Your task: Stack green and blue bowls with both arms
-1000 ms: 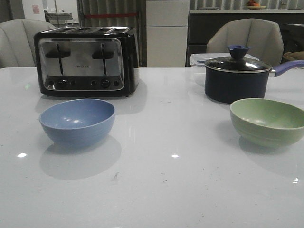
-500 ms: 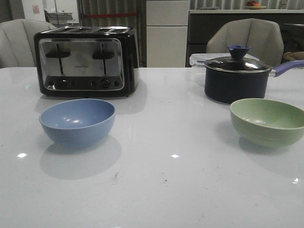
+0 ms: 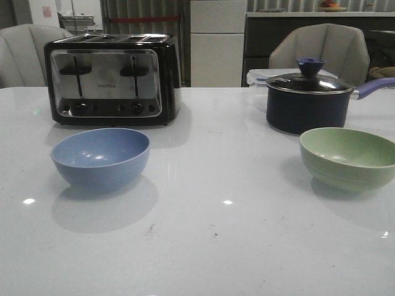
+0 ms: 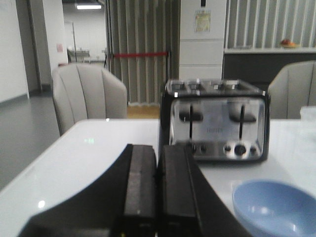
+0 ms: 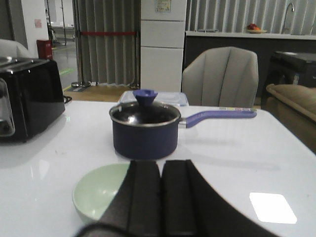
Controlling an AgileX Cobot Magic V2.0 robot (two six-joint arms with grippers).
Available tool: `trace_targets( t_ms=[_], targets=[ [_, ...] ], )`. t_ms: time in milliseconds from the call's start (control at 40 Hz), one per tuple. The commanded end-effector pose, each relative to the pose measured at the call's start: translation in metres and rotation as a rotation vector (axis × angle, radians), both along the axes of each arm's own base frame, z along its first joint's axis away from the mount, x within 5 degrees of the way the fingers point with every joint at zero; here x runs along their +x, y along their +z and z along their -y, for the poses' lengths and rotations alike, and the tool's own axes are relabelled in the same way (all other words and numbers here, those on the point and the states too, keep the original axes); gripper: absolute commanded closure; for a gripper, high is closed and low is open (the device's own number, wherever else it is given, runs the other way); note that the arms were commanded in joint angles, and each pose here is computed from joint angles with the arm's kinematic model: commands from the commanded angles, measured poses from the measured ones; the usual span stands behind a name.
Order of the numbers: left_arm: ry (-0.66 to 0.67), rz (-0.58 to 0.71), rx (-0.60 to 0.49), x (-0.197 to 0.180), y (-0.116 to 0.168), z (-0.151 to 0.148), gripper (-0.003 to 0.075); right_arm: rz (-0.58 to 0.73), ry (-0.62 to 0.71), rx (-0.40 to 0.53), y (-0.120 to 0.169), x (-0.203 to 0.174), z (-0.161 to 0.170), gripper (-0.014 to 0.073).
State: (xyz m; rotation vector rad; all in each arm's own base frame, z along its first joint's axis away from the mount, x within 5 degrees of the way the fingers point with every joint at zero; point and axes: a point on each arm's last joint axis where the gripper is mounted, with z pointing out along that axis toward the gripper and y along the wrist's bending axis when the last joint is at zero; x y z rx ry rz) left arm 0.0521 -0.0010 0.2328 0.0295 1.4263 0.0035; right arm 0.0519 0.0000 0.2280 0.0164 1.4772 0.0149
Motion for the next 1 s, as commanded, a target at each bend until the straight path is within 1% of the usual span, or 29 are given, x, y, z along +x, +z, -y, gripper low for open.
trace_targets(
  t_ms=[0, 100, 225, 300, 400, 500, 550, 700, 800, 975],
  targets=[
    [-0.003, 0.198, -0.013, -0.015, 0.048, 0.0, 0.0627, 0.157, 0.001, 0.0, 0.049, -0.013, 0.0, 0.0538],
    [-0.001, 0.191, -0.013, -0.023, 0.081, -0.001, 0.0627, 0.13, 0.004, -0.001, 0.081, -0.018, 0.0, 0.0538],
    [0.003, 0.117, -0.013, -0.023, 0.116, -0.001, 0.0627, 0.062, 0.007, -0.002, 0.115, -0.013, -0.001, 0.0538],
    [0.005, 0.044, -0.012, -0.019, 0.134, -0.001, 0.0627, -0.008, 0.008, -0.002, 0.128, -0.005, -0.001, 0.0538],
    [0.008, -0.102, -0.01, -0.005, 0.147, -0.001, 0.0627, -0.114, 0.011, -0.003, 0.142, 0.007, -0.001, 0.0538],
    [0.012, -0.253, -0.008, 0.011, 0.147, -0.001, 0.0627, -0.246, 0.014, -0.003, 0.143, 0.023, -0.001, 0.0538],
    [0.012, -0.306, -0.007, 0.02, 0.144, -0.001, 0.0627, -0.324, 0.015, -0.002, 0.138, 0.034, -0.001, 0.0538],
    [0.014, -0.468, -0.004, 0.043, 0.129, 0.0, 0.0627, -0.498, 0.017, -0.001, 0.121, 0.059, -0.001, 0.0538],
    [0.016, -0.554, -0.002, 0.054, 0.121, 0.0, 0.0627, -0.598, 0.018, -0.001, 0.11, 0.074, -0.001, 0.0538],
    [0.015, -0.639, -0.002, 0.071, 0.112, 0.0, 0.0627, -0.722, 0.019, 0.001, 0.094, 0.096, -0.001, 0.0538]
  ],
)
